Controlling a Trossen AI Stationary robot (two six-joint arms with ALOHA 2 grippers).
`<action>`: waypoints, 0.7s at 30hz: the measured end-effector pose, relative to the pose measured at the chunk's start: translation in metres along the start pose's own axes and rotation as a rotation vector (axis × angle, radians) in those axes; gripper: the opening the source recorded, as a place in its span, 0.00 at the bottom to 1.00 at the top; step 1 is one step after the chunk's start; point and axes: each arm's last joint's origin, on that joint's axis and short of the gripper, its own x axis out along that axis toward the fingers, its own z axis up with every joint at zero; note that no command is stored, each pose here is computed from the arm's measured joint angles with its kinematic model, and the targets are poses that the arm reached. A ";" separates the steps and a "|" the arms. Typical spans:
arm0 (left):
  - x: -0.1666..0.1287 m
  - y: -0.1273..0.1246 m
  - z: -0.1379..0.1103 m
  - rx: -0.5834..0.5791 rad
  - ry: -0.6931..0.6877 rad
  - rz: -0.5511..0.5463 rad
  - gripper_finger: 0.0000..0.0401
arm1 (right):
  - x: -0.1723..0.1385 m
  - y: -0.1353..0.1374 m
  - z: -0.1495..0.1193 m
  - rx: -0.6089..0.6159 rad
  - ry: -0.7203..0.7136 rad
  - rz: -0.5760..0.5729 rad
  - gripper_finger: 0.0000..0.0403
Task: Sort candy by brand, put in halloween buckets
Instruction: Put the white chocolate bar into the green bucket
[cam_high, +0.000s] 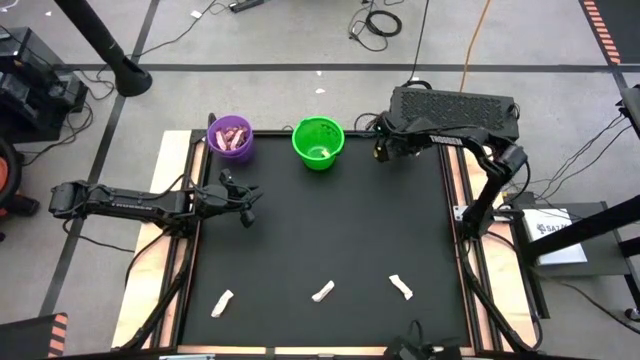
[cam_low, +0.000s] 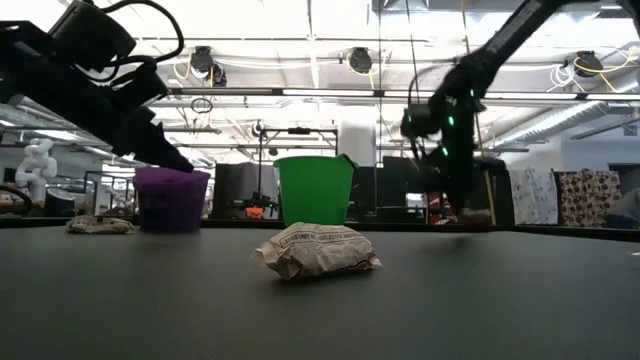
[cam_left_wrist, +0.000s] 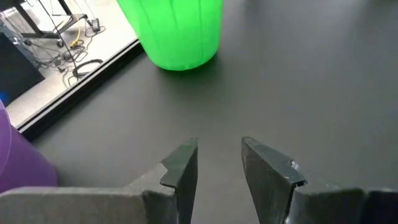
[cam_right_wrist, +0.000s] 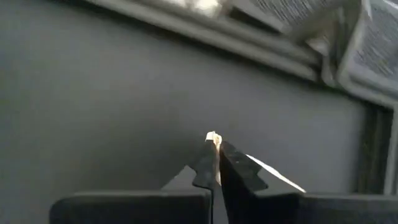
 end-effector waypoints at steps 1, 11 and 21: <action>0.000 0.000 0.000 0.000 -0.001 0.001 0.33 | -0.009 0.004 0.002 -0.007 -0.021 0.038 0.03; 0.000 0.000 0.003 -0.009 -0.025 0.002 0.33 | -0.113 0.062 0.010 -0.065 -0.385 0.649 0.00; 0.000 0.000 0.003 -0.010 -0.027 0.002 0.33 | -0.115 0.121 0.001 -0.042 -0.595 0.813 0.01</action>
